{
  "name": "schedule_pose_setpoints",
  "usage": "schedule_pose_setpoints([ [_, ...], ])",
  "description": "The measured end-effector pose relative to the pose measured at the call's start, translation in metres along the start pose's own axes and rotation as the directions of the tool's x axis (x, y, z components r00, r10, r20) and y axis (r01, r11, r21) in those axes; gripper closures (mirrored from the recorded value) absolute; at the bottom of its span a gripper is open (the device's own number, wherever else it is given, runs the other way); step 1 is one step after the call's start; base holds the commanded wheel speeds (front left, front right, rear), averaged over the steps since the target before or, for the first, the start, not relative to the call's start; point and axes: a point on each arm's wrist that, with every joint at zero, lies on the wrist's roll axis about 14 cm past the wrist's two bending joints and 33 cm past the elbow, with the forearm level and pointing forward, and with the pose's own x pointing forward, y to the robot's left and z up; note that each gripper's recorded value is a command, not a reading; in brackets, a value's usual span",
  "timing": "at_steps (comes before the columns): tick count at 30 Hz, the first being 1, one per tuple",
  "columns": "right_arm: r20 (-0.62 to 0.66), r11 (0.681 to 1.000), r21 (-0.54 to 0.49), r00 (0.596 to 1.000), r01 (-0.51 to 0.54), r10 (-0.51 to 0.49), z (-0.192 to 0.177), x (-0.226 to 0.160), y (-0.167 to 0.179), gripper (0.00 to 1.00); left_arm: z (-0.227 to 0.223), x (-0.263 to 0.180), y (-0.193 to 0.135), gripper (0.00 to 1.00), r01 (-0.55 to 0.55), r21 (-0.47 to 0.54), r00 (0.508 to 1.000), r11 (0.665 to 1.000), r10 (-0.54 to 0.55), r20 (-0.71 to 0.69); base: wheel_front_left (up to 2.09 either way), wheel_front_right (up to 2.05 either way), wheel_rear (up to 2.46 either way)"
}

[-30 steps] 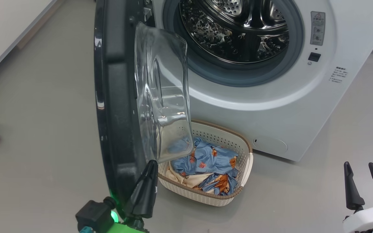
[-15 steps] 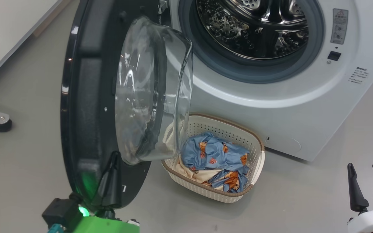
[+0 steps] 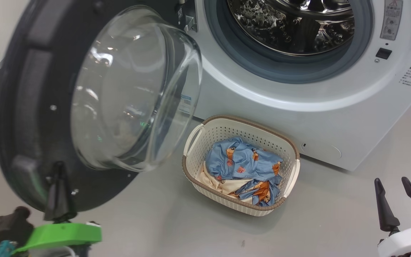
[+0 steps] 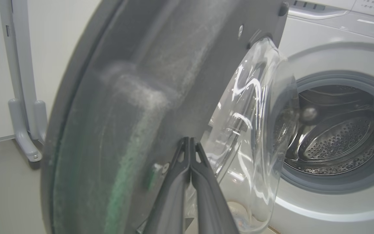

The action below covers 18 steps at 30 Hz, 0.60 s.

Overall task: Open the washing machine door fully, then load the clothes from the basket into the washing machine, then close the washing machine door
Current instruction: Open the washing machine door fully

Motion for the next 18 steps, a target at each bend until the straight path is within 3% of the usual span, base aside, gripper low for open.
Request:
schedule_pose_setpoints([
  [6,-0.003,1.0,-0.003,1.0,0.006,-0.006,-0.002,0.003,-0.005,0.0,0.001,0.014,0.035,1.0,-0.107,0.032,0.994,0.994,0.106,0.013,0.0,0.0,0.0],
  [18,-0.012,1.0,0.002,0.999,0.031,-0.031,-0.006,0.001,-0.016,0.0,-0.002,0.048,0.054,1.0,-0.177,0.056,0.984,0.983,0.176,0.025,0.0,0.0,0.0],
])
